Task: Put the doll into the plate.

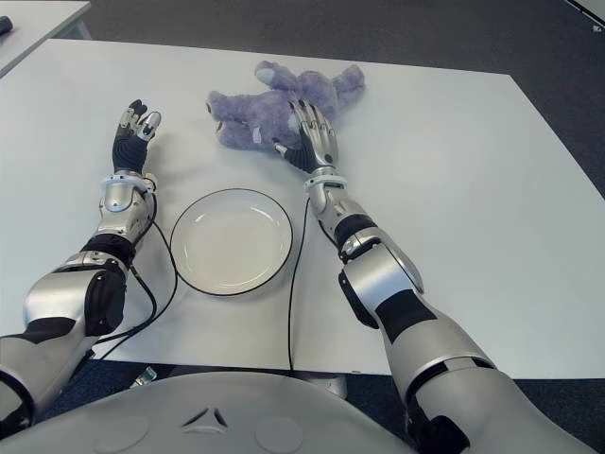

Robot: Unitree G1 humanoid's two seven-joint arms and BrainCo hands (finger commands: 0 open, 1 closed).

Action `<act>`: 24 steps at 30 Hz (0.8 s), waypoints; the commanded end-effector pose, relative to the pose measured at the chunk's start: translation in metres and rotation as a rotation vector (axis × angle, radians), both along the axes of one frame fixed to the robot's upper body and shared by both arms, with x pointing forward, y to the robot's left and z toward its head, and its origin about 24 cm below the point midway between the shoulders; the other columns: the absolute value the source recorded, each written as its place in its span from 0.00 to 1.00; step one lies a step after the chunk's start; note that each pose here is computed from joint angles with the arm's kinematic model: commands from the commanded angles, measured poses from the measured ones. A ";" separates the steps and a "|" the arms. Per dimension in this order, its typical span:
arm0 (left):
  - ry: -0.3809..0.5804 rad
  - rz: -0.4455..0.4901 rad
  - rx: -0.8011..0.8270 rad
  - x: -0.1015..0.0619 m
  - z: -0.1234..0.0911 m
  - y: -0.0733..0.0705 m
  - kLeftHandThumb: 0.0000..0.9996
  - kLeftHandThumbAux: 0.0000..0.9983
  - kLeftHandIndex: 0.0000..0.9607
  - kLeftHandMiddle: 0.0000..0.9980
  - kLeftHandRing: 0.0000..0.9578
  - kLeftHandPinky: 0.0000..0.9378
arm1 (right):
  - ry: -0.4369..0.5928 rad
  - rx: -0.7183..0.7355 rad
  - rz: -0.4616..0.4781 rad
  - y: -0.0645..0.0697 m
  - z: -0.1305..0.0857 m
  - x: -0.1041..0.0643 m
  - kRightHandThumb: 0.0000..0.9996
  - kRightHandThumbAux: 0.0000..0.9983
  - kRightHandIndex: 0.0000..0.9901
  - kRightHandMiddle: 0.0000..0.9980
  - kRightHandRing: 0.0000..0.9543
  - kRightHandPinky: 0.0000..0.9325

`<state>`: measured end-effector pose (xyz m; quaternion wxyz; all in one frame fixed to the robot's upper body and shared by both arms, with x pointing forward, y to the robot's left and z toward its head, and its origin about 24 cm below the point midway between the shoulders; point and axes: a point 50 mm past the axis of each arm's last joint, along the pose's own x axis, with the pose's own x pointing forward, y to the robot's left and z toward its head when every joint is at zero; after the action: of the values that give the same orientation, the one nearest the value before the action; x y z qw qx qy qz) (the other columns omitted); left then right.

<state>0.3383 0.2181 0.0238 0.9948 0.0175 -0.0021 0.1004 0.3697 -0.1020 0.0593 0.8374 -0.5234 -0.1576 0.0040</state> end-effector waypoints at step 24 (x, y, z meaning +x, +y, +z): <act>0.495 -0.007 -0.113 -0.084 -0.110 -0.022 0.00 0.45 0.03 0.03 0.00 0.00 | 0.103 -0.135 -0.020 -0.013 -0.022 -0.007 0.39 0.48 0.06 0.05 0.03 0.06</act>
<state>0.3383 0.2182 0.0237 0.9948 0.0173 -0.0020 0.1006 0.3713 -0.1041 0.0609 0.8259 -0.5406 -0.1597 0.0131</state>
